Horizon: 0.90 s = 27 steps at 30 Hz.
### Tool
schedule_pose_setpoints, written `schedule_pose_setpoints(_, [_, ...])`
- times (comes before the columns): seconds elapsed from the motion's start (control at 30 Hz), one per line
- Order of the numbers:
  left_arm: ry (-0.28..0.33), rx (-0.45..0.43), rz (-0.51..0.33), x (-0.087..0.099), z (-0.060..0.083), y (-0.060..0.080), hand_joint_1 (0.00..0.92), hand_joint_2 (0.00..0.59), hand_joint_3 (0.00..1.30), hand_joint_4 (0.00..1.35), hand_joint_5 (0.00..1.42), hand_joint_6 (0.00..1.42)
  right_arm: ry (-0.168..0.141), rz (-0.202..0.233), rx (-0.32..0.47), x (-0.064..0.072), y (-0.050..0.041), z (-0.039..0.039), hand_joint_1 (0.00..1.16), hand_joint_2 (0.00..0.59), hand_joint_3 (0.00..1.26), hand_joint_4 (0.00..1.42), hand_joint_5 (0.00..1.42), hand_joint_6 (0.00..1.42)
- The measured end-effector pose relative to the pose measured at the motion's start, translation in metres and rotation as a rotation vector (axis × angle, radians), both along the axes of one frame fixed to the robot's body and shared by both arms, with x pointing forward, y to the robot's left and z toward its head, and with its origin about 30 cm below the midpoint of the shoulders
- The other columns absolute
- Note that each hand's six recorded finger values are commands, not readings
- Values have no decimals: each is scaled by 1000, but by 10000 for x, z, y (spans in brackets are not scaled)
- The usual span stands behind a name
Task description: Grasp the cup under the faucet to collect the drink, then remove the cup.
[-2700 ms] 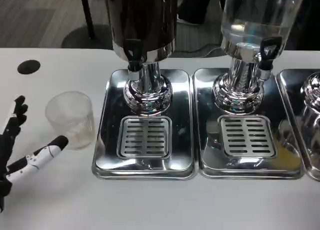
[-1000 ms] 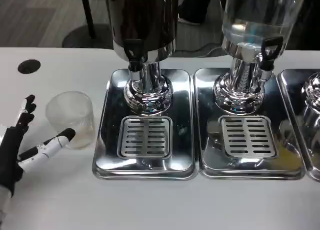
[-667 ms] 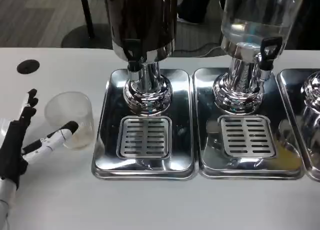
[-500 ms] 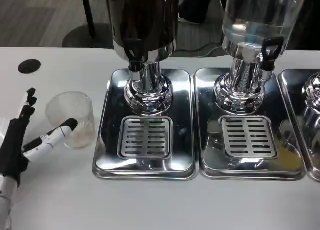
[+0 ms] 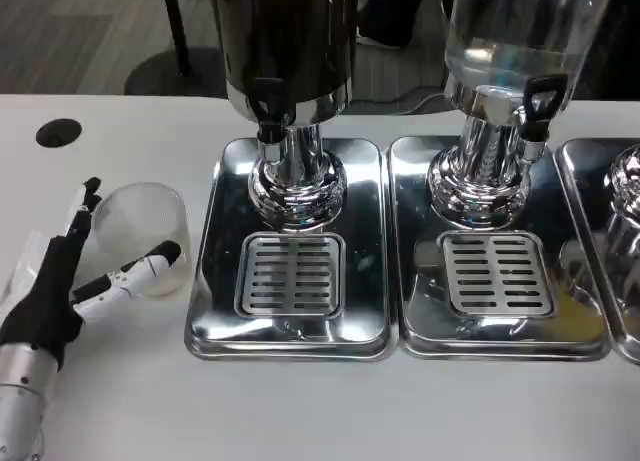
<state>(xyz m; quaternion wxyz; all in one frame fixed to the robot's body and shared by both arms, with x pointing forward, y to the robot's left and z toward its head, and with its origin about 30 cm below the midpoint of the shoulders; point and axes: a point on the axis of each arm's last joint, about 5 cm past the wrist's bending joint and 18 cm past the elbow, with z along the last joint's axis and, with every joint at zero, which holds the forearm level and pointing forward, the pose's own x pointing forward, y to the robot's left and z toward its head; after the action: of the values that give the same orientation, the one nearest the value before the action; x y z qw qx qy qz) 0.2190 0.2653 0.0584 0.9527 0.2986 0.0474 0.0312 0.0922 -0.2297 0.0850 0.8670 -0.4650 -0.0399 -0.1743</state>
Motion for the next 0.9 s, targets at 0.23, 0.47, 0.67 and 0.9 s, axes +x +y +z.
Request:
schedule_pose_setpoints(0.23, [-1, 1, 2, 9, 11, -7, 480, 109, 0, 0, 50, 58, -8, 0, 7, 0, -2, 4, 439, 563, 143, 84, 14, 0])
schedule_pose_setpoints(0.47, [6, 2, 11, 13, 15, -8, 484, 116, 0, 0, 50, 57, -18, 1, 14, -25, -17, 10, 440, 563, 143, 84, 14, 0])
schedule_pose_setpoints(0.67, [22, 5, 21, 6, 6, -4, 486, 118, 0, 0, 50, 57, -29, 5, 19, -33, -12, 14, 440, 563, 143, 84, 14, 0])
schedule_pose_setpoints(0.9, [32, 22, 18, 6, -3, -13, 490, 123, 0, 0, 50, 57, -40, 14, 18, -30, -5, 28, 440, 563, 143, 84, 14, 0])
